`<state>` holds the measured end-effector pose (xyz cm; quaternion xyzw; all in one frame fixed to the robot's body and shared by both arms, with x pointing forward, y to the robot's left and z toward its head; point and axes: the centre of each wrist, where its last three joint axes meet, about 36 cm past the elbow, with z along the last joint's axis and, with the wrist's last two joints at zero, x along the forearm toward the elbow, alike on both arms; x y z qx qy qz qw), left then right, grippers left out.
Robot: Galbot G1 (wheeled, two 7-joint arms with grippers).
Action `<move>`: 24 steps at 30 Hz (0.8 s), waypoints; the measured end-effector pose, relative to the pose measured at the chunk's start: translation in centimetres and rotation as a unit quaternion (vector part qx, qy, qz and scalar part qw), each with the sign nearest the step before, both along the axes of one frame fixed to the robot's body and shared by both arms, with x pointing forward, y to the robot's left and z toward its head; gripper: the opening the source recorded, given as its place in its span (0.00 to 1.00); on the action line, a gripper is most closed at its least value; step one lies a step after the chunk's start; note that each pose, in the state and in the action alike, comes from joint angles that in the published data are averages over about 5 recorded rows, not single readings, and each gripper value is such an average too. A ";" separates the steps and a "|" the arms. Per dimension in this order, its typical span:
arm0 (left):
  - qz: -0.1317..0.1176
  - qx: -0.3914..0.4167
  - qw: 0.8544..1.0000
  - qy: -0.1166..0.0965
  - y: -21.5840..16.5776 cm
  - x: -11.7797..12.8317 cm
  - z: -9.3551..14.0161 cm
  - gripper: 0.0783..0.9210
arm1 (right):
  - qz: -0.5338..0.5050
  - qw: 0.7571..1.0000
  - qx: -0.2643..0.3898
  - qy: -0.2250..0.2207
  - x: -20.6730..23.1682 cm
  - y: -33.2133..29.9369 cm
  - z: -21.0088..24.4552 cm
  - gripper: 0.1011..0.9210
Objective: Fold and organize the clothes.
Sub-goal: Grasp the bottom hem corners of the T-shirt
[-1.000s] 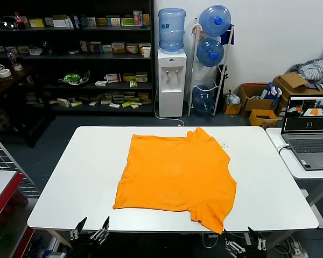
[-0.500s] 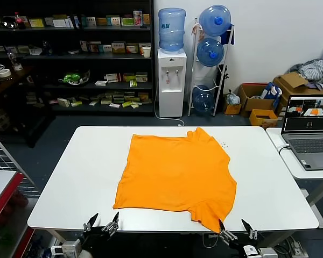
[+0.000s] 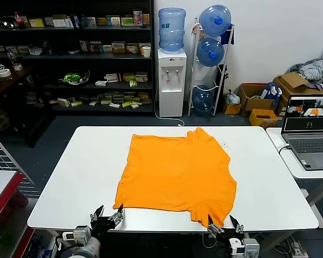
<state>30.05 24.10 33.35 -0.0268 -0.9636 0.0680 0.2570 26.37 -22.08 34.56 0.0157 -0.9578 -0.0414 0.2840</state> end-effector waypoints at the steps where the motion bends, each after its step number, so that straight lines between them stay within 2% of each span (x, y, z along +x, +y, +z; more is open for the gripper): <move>1: 0.000 0.000 1.000 0.001 -0.1 0.0 -0.1 0.81 | 0.000 1.000 0.000 0.000 0.0 0.1 -0.1 0.75; 9: -0.006 0.002 1.000 0.006 -0.8 0.1 -0.9 0.58 | -0.001 1.000 -0.003 0.004 0.0 0.1 -0.3 0.47; 20: -0.009 0.004 1.000 0.006 -1.2 0.3 -1.1 0.18 | -0.006 1.000 -0.002 0.008 -0.4 -0.1 -0.1 0.08; 24: -0.009 0.003 1.000 0.007 -1.2 0.1 -0.9 0.05 | -0.007 1.000 0.000 0.008 -0.7 -0.3 0.1 0.03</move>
